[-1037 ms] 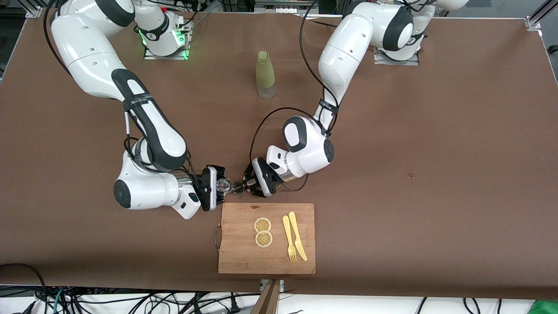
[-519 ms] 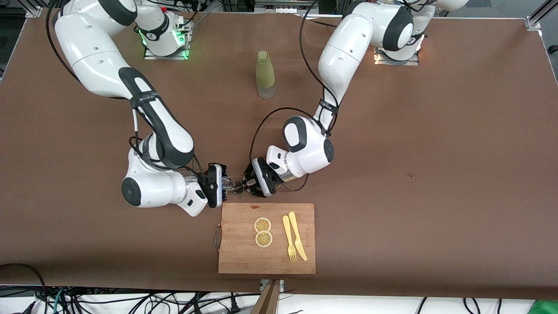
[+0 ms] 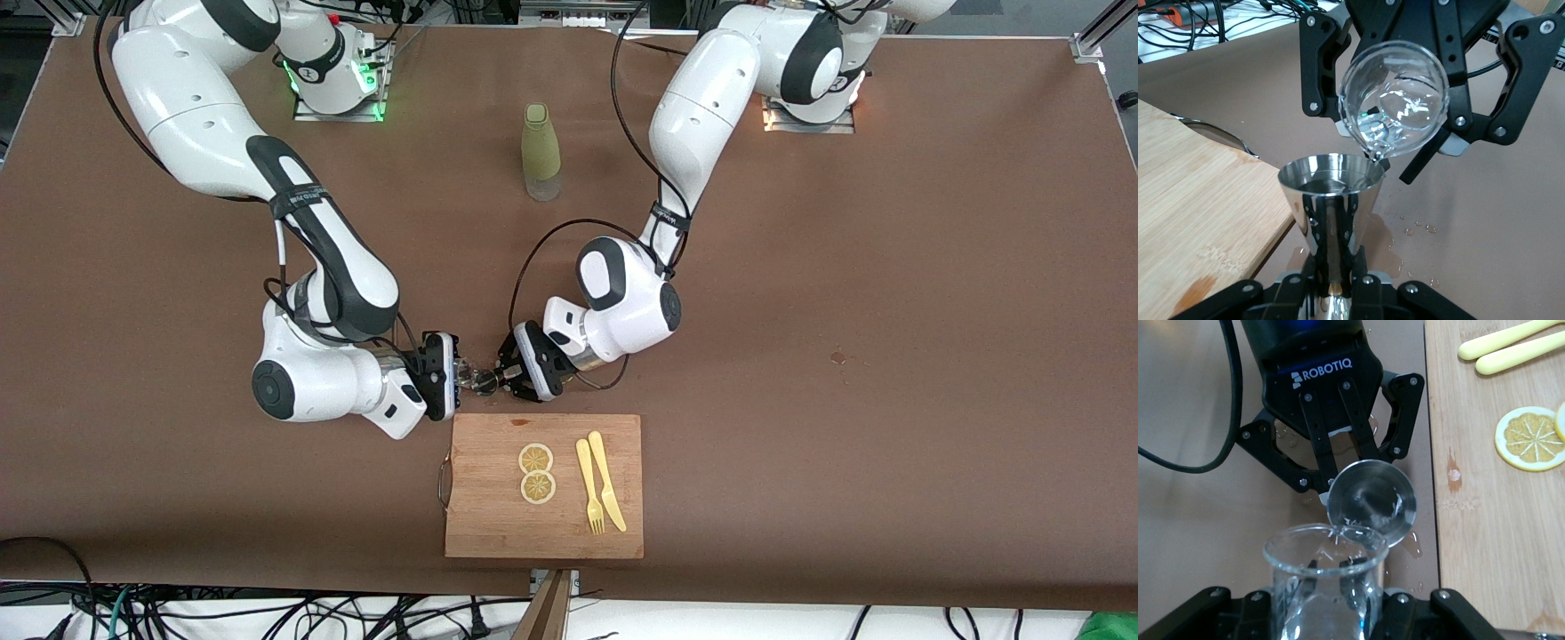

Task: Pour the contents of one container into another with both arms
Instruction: 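Tilt the glass cup with the right gripper, pouring into the jigger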

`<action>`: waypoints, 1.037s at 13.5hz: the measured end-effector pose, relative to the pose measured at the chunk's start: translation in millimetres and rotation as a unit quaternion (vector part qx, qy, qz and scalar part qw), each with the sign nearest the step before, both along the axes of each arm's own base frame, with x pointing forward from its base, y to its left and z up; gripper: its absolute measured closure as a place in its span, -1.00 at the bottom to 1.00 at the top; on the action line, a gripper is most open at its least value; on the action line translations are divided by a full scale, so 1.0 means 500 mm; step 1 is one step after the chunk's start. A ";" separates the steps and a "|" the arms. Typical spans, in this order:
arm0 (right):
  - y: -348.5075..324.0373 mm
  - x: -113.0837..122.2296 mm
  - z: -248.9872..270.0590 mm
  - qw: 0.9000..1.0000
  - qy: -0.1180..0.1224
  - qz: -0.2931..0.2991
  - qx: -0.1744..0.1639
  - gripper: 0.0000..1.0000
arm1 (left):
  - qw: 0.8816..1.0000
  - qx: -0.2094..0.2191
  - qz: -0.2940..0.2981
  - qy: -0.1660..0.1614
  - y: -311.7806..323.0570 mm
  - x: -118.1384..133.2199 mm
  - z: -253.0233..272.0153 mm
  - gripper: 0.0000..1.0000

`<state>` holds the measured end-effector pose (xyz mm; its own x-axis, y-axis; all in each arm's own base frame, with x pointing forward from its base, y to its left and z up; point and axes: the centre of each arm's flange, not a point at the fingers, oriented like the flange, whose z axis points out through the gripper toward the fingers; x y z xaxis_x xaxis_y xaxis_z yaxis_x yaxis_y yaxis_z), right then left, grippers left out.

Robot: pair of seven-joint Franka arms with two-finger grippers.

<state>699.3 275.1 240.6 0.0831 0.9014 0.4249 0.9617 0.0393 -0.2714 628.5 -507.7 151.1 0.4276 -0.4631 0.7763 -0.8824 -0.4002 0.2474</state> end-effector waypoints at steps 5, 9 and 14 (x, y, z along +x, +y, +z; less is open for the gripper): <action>0.011 -0.005 0.005 1.000 -0.005 0.011 -0.010 0.59 | 1.000 0.001 0.000 -0.001 0.001 0.001 -0.001 0.59; 0.016 -0.005 0.009 1.000 -0.009 0.015 -0.013 0.59 | 1.000 0.002 0.000 -0.002 0.002 0.002 -0.001 0.59; 0.021 0.000 0.025 1.000 -0.016 0.014 -0.005 0.56 | 1.000 0.003 -0.001 -0.006 0.004 0.005 0.000 0.59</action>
